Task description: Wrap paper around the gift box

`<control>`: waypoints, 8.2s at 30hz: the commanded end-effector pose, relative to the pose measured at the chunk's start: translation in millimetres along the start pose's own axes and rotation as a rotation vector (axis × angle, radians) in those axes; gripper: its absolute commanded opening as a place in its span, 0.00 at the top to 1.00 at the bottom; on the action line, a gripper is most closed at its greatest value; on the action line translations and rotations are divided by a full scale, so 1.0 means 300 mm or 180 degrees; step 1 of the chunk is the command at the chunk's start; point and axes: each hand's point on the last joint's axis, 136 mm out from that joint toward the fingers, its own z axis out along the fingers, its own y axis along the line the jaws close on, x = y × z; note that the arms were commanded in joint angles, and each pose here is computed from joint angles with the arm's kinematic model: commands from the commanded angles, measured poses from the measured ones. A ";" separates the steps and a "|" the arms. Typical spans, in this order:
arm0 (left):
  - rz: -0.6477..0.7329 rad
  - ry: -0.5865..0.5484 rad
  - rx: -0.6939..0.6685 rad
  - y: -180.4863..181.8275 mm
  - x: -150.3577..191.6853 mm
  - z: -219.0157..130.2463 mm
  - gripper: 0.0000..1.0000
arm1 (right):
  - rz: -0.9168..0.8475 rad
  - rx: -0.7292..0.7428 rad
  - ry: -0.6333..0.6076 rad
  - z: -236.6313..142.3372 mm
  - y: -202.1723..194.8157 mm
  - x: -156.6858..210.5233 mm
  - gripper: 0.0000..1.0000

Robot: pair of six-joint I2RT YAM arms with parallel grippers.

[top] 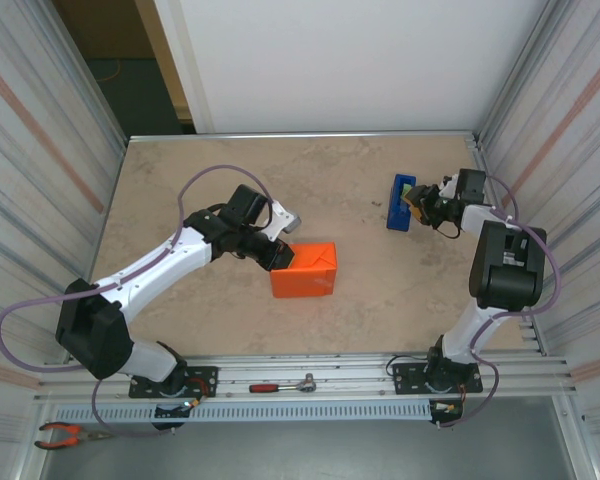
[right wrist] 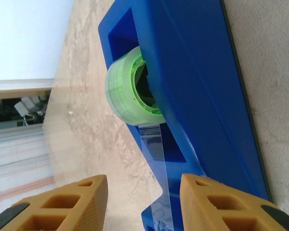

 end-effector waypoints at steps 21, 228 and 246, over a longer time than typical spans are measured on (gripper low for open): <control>-0.0125 0.0513 0.0015 0.022 0.142 0.076 0.88 | 0.0053 -0.0052 0.0164 0.041 -0.035 0.044 0.91; -0.0416 -0.0353 0.0255 -0.043 -0.207 -0.019 1.00 | -0.1085 0.0935 0.0885 -0.133 0.197 1.092 1.00; -0.0675 -0.0040 0.0236 0.021 -0.090 0.142 1.00 | -0.1067 0.0904 0.0875 -0.132 0.198 1.092 1.00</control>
